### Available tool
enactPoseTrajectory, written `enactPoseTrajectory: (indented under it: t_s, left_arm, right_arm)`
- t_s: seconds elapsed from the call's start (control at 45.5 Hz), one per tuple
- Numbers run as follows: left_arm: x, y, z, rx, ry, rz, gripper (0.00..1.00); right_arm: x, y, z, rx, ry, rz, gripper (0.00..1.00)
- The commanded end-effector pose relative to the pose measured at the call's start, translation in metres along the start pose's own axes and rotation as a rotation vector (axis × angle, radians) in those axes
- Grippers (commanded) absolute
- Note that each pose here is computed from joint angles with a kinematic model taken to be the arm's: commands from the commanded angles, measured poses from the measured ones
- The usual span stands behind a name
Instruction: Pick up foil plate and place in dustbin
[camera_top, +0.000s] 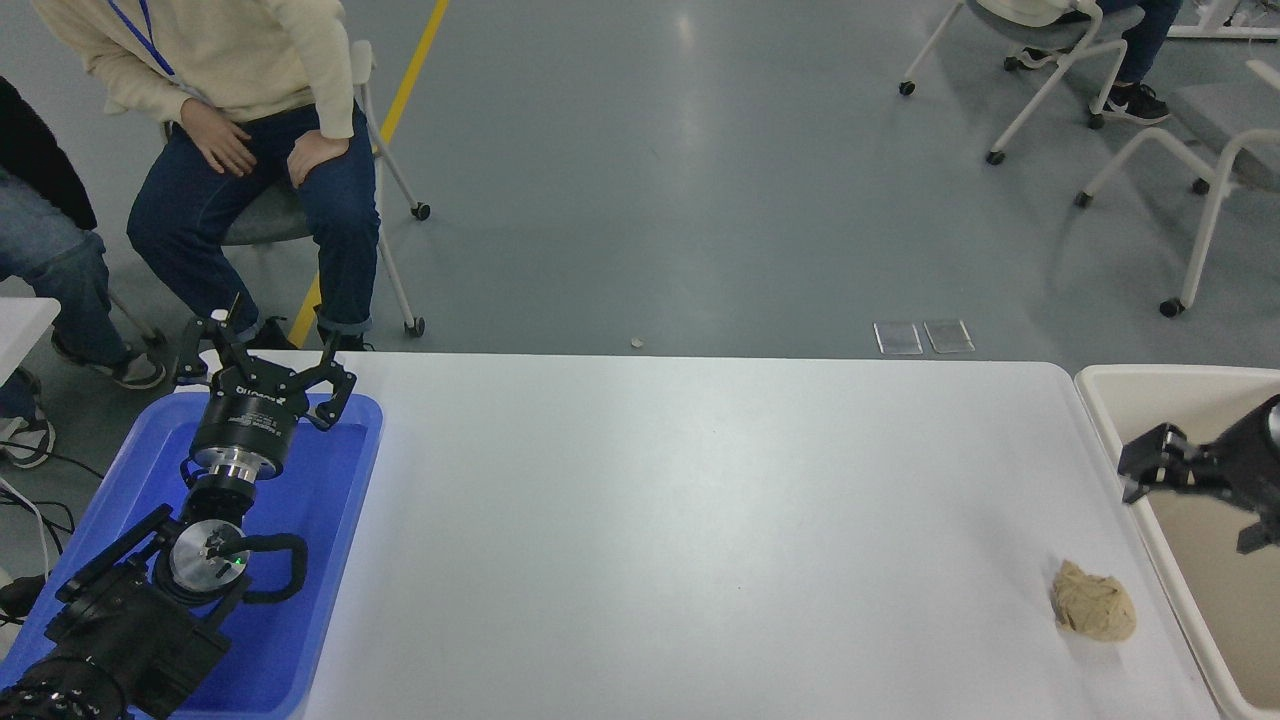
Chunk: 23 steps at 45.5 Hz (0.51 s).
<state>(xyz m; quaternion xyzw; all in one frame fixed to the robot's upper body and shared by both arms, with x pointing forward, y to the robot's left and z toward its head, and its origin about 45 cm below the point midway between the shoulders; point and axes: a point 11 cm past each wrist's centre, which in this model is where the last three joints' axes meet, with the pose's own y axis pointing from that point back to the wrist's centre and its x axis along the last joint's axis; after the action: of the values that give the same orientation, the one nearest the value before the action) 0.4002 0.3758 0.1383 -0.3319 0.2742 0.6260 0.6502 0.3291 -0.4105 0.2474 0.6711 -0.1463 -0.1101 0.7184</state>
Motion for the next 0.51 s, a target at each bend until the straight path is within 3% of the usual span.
enactPoseTrajectory:
  t_s: [0.0,0.33,0.484]
  left_arm:
    - [0.0,0.0,0.0,-0.001,0.0,0.001,1.0]
    - [0.0,0.0,0.0,-0.001,0.0,0.001,1.0]
    - [0.0,0.0,0.0,-0.001,0.0,0.001,1.0]
  right_arm:
    - [-0.007,0.047,-0.068,-0.003,0.212,-0.053,1.0]
    - [0.02,0.163,-0.122,0.081,0.313,0.234,1.0]
    - [0.018,0.179,-0.137,0.092,0.348,0.27,1.0]
